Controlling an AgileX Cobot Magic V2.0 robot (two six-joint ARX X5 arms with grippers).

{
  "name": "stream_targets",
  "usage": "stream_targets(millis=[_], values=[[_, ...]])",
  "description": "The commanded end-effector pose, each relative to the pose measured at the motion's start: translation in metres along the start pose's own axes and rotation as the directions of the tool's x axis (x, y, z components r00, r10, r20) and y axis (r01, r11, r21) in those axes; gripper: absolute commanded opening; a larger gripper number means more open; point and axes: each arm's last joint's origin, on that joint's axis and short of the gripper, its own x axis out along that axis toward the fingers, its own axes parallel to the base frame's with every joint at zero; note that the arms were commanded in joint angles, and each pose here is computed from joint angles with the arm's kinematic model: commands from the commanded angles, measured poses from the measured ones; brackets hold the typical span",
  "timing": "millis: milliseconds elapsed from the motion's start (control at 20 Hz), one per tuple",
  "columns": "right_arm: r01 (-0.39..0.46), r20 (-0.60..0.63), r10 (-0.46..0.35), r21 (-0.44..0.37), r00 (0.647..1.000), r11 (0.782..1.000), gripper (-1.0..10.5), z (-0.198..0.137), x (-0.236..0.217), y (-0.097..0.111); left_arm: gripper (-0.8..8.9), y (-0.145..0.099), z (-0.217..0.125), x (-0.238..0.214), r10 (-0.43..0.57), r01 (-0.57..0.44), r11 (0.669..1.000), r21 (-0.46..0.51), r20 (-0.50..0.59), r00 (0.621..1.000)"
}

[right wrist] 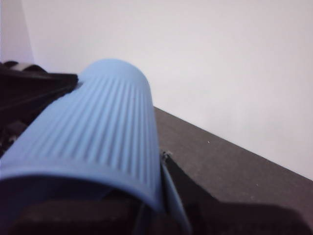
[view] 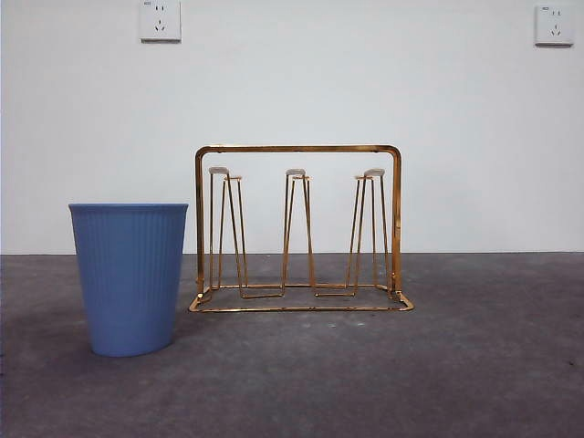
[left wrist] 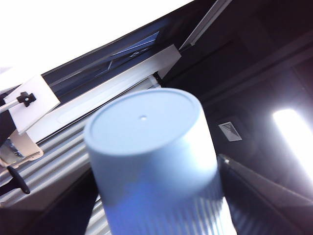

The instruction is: Pick up cup 1,put cup 1 in the cup rack,pick up cup 2,put cup 2 in the cup rack

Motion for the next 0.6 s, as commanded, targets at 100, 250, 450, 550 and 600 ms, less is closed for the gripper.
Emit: stream_targets(millis=[100, 250, 450, 550, 600], values=[[0.009, -0.057, -0.009, 0.001, 0.998, 1.0, 1.8, -0.007, 0.005, 0.001, -0.08, -0.004, -0.001, 0.001, -0.03, 0.031, 0.996, 0.079, -0.013, 0.999], [0.017, -0.098, -0.016, 0.007, 0.995, 1.0, 2.0, -0.01, -0.005, 0.001, -0.08, -0.003, 0.001, 0.0, -0.015, 0.017, 0.994, 0.107, -0.018, 1.0], [0.059, -0.25, -0.059, -0.008, 0.967, 0.998, 1.9, -0.027, -0.036, 0.0, -0.07, 0.004, 0.007, -0.003, 0.045, -0.039, 0.983, 0.177, -0.029, 0.999], [0.093, -0.347, -0.086, 0.003, 0.934, 0.996, 1.9, -0.038, -0.056, 0.001, -0.06, 0.011, 0.007, -0.004, 0.115, -0.102, 0.964, 0.245, -0.042, 0.992], [0.106, -0.382, -0.093, 0.014, 0.919, 0.994, 1.9, -0.043, -0.066, 0.001, -0.06, 0.015, 0.006, -0.005, 0.16, -0.139, 0.943, 0.301, -0.045, 0.986]])
